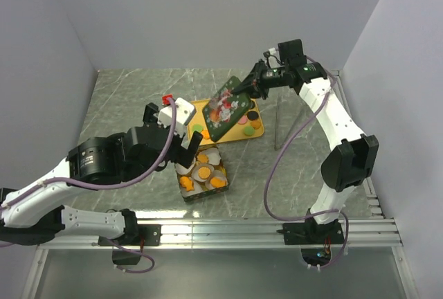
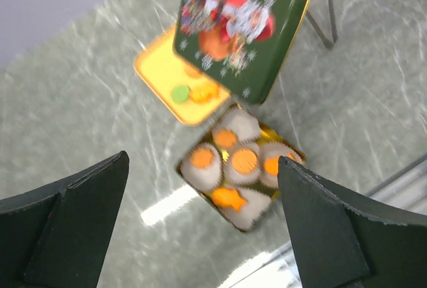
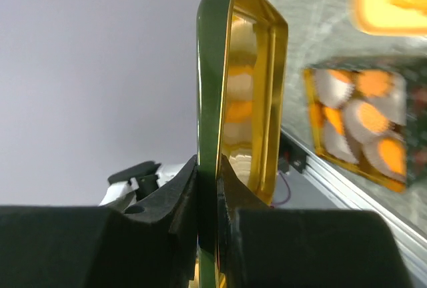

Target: Pack the cookies

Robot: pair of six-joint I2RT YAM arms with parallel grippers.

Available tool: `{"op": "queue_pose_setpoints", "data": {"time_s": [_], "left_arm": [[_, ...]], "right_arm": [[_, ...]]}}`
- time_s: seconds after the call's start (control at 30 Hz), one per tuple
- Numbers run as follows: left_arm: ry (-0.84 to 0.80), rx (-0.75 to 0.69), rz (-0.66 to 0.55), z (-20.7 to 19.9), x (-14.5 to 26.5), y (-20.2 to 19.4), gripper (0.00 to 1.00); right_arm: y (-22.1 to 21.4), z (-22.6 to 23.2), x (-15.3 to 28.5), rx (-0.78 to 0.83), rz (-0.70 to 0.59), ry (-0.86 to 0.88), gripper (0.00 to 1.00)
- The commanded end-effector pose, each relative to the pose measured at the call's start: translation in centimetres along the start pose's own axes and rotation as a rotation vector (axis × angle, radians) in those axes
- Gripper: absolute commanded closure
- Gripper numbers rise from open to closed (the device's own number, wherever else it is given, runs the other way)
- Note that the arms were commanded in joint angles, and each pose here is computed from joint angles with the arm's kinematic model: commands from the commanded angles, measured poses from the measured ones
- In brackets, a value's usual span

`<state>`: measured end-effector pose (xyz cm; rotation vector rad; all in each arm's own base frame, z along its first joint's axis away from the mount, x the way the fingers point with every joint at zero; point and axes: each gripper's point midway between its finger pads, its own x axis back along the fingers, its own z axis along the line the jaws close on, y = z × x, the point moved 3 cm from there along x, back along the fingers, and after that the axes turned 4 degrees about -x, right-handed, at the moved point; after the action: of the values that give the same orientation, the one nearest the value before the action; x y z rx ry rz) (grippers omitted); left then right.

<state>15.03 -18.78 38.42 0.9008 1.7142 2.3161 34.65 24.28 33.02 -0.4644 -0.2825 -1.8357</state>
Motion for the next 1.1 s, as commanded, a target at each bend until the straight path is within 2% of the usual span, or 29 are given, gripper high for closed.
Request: {"op": "queue_pose_setpoints", "data": {"time_s": [0.0,0.03,0.07,0.13,0.27,0.4,0.57,0.87,1.07], "left_arm": [[-0.09,0.207,0.067,-1.6,-1.2,-2.4,0.0],[-0.057,0.24,0.069,-0.9,-1.8,-2.9,0.01],[-0.128,0.27,0.102,-1.8,-2.1,-3.7,0.01],[-0.119,0.342,0.167,-1.2,-3.6,-6.2,0.03],[-0.176,0.442,0.295,-2.6,-6.2,-10.0,0.12],[-0.143,0.523,0.432,-3.4,-8.3,-15.2,0.16],[-0.127,0.593,0.502,-3.6,-9.7,-18.5,0.24],[-0.028,0.662,0.581,-2.9,-10.9,-22.0,0.37],[0.113,0.702,0.602,-1.4,-10.7,-22.8,0.4]], "right_arm": [[-0.4,-0.4,2.5,0.065,-0.057,0.05,1.0],[-0.7,0.4,3.0,0.091,-0.068,0.074,1.0],[-0.3,-1.2,3.2,0.058,-0.077,0.061,1.0],[-0.6,-2.1,3.8,0.058,-0.098,0.07,1.0],[-0.7,-4.0,5.1,0.052,-0.141,0.052,1.0],[-1.4,-5.5,6.4,0.046,-0.171,0.026,1.0],[-2.6,-7.3,7.1,0.042,-0.183,-0.003,1.0],[-3.8,-8.6,7.5,0.032,-0.183,-0.023,1.0],[-4.0,-8.6,7.6,0.04,-0.18,-0.028,1.0]]}}
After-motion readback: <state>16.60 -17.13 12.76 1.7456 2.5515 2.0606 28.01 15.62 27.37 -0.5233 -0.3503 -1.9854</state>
